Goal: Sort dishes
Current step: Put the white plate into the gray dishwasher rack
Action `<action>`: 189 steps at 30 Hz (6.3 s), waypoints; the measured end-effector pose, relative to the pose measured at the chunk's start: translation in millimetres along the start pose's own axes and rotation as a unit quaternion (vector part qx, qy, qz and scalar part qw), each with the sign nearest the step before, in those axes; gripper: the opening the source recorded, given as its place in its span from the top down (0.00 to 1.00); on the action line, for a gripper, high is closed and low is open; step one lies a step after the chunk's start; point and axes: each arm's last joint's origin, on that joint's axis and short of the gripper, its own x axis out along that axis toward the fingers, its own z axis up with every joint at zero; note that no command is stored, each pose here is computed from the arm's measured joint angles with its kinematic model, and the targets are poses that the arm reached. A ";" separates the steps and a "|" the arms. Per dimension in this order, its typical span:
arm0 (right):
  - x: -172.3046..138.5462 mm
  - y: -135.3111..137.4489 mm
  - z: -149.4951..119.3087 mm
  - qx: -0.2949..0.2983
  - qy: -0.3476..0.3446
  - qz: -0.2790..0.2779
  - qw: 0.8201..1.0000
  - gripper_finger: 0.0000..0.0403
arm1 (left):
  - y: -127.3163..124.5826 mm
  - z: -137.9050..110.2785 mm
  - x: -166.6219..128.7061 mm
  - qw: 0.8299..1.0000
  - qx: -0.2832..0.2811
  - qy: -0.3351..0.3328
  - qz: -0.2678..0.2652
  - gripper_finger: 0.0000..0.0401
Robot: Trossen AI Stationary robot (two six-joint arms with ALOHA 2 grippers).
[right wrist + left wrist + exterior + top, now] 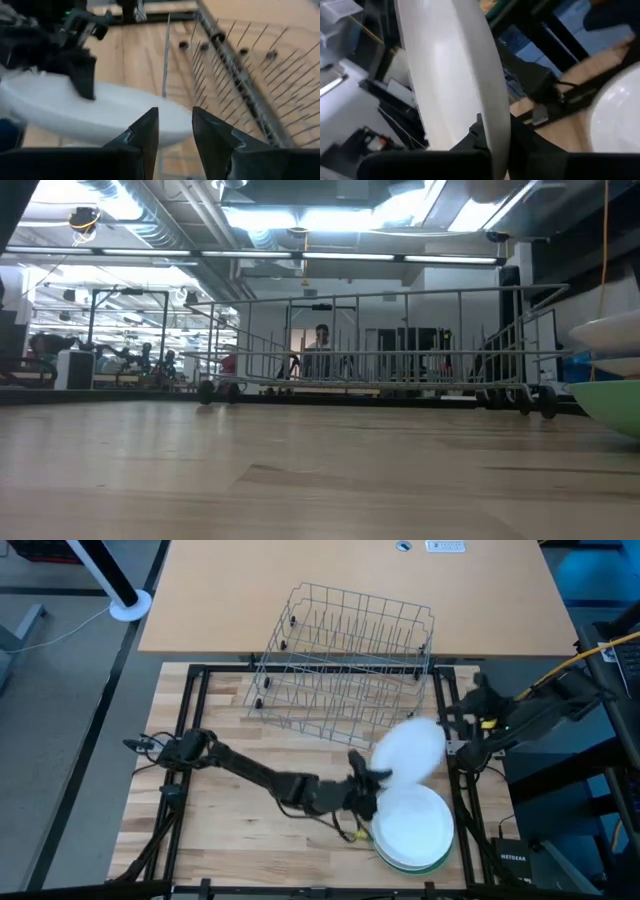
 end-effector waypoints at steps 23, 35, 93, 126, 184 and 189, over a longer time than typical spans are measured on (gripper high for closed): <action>-30.3 -38.0 -14.6 -0.035 -0.052 -0.042 0.997 0.69 | 191.0 -116.8 22.0 0.886 -0.376 0.271 0.006 0.96; -30.0 -38.1 -15.4 -0.042 -0.048 -0.044 0.997 0.69 | 214.9 -148.7 31.6 0.834 -0.464 0.299 0.003 0.96; -29.7 -37.9 -16.1 -0.045 -0.043 -0.041 0.997 0.69 | 195.6 -189.1 29.3 0.807 -0.446 0.386 -0.018 0.65; -29.5 -37.4 -16.3 -0.045 -0.039 -0.032 0.998 0.69 | 198.7 -201.1 17.8 0.814 -0.364 0.439 -0.105 0.60; 123.3 48.1 -155.2 0.312 0.379 -0.030 0.871 0.69 | -108.2 -71.7 -20.4 0.933 0.145 -0.042 -0.327 0.60; 126.6 48.8 -159.3 0.319 0.380 -0.034 0.868 0.69 | -124.3 -82.1 -17.6 0.931 0.151 -0.037 -0.330 0.60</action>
